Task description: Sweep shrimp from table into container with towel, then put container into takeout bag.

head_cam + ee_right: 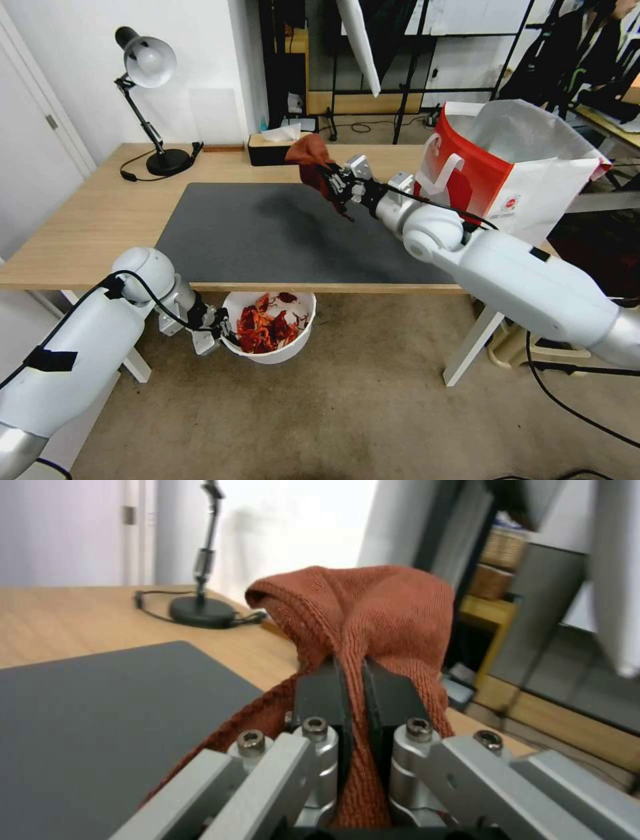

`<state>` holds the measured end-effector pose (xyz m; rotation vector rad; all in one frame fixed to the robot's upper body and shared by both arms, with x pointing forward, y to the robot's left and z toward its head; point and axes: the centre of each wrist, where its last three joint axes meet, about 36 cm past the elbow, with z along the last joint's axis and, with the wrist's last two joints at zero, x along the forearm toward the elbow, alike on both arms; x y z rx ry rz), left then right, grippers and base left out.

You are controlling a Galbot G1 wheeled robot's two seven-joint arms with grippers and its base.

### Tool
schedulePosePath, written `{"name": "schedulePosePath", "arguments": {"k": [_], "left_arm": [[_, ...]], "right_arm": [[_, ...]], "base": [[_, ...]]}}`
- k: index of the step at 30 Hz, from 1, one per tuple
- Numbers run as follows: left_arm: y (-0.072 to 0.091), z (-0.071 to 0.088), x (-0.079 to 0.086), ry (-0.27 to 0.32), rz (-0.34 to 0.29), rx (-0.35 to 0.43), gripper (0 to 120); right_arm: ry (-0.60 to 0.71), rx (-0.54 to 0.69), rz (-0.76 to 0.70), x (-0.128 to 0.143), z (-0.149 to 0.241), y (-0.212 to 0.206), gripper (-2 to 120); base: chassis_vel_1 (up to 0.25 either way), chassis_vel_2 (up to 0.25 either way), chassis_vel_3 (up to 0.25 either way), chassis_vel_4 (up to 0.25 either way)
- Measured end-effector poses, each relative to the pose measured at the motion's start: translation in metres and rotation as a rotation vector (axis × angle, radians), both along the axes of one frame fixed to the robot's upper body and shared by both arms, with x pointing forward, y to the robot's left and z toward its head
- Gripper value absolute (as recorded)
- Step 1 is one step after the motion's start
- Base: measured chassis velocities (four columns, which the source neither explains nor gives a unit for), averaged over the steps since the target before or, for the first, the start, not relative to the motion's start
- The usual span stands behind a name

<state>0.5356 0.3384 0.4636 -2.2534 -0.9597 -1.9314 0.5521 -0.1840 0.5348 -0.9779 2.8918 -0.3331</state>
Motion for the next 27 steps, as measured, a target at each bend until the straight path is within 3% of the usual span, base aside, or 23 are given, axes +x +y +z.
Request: {"name": "schedulePosePath", "arguments": {"k": [10,14,17,27], "left_arm": [[-0.002,0.0,-0.001,-0.001,-0.006,0.002,0],[-0.003,0.001,-0.002,-0.003,-0.011,0.003,0],[-0.007,0.003,-0.002,-0.01,-0.02,0.001,0],[-0.02,0.0,-0.003,-0.012,-0.042,0.0,0]], "right_arm": [[-0.009,0.005,-0.063,-0.022,0.001,-0.006,2],[-0.017,-0.001,-0.14,-0.043,-0.003,-0.014,2],[0.013,-0.013,-0.243,-0.075,-0.019,-0.035,2],[0.084,-0.071,-0.409,-0.126,-0.069,-0.077,2]], "base": [[0.0,0.0,0.0,0.0],[0.0,0.0,0.0,0.0],[0.0,0.0,0.0,0.0],[0.0,0.0,0.0,0.0]]}}
